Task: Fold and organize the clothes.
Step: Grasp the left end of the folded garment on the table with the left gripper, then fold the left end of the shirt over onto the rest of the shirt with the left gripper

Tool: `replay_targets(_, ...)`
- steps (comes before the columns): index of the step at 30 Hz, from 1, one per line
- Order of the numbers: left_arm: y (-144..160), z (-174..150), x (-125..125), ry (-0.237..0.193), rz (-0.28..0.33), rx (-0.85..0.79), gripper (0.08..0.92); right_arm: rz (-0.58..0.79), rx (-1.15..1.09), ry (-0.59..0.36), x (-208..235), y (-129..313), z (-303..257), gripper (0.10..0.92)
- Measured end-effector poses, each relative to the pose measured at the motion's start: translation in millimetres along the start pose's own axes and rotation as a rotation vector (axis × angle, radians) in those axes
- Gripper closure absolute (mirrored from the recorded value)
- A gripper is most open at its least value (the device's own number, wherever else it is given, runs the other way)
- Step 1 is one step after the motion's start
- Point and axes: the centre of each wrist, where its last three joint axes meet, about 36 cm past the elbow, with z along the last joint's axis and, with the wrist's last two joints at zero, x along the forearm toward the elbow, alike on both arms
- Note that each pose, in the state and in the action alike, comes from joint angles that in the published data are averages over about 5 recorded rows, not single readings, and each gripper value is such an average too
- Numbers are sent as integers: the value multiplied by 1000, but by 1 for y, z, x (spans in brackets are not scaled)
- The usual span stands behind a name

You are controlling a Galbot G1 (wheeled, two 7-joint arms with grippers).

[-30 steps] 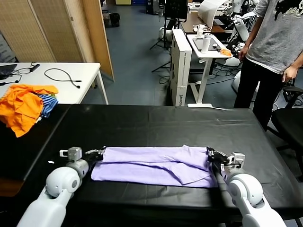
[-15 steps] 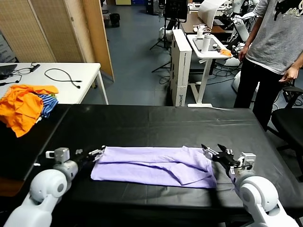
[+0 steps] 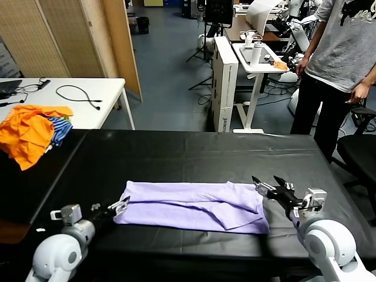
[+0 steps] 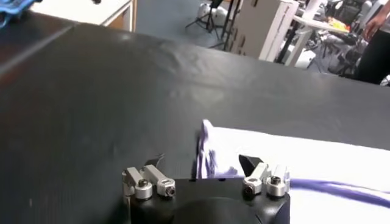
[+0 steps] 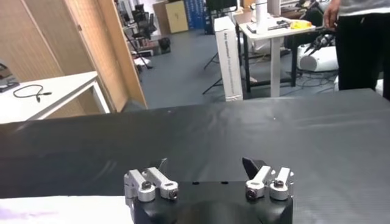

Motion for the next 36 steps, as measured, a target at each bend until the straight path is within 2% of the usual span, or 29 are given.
replay_targets(5,-2,8,-5,0,-4,19,308,-5,-2,-2,2,1,-2,115)
replay_targets(13,-12,15,-7,9,18,32,739,-12,-8,2,-1,5,0,115)
replay_targets(16,-15,15,-7,12,24,30,814,-13,-14,2,0,6,1,115)
replay_targets(20,-16,16,-6,16,14,6,826,-7,-18,-2,5,7,1,115)
replay_targets(23,-14,14,-2,9,-18,-47,826,-5,-5,-13,13,10,3,115)
replay_targets(30,4,3,12,-49,-117,-250,826,-43,69,-53,45,35,26,115)
replay_targets(36,33,-19,26,-95,-213,-409,826,3,72,-46,71,51,50,115)
